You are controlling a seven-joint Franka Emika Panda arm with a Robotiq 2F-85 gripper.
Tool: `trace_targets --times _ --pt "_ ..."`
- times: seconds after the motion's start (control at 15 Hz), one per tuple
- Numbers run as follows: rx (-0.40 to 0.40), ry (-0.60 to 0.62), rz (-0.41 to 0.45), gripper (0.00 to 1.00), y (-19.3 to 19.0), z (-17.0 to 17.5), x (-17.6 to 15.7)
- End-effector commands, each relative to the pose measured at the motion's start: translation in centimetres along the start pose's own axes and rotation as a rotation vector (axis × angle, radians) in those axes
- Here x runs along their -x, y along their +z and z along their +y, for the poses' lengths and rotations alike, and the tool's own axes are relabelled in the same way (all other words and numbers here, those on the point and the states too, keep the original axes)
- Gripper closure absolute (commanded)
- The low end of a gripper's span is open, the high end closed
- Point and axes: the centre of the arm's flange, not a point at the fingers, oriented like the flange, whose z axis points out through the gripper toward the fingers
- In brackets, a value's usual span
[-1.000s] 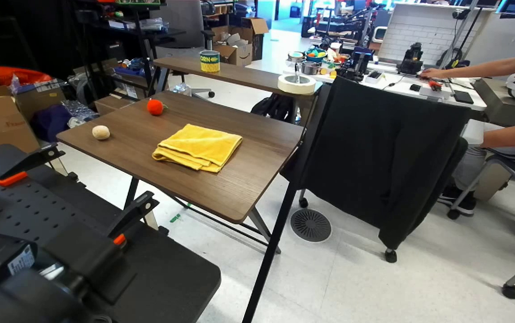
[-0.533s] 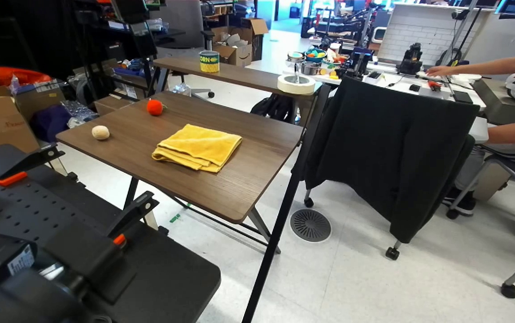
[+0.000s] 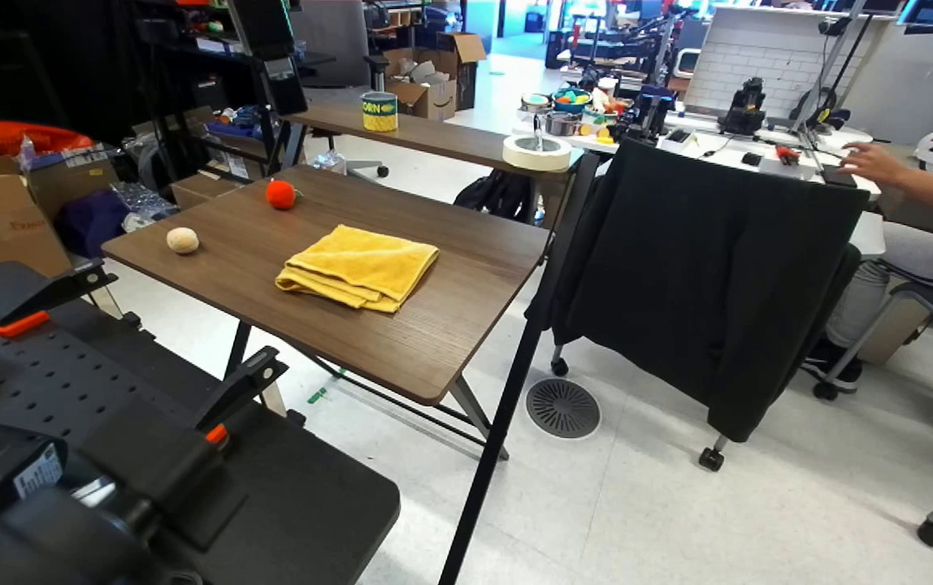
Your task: Use the towel to clean the table, then move the brown plushy to the right and clean the table
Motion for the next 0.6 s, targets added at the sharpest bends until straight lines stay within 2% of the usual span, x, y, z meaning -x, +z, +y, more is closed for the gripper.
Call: trace_targets --times 0.0,0.27,0.4,0.47,0.53 --pt "0.052 0.058 -0.024 0.00 2.1 -1.0 -3.7" --pt "0.072 0.164 -0.089 0.00 8.2 -0.9 -8.6" --pt "0.112 0.176 -0.138 0.00 11.8 -1.0 -10.6" --pt "0.085 0.150 -0.096 0.00 8.7 0.9 -7.0" --pt "0.100 0.154 -0.111 0.00 10.5 0.8 -7.8"
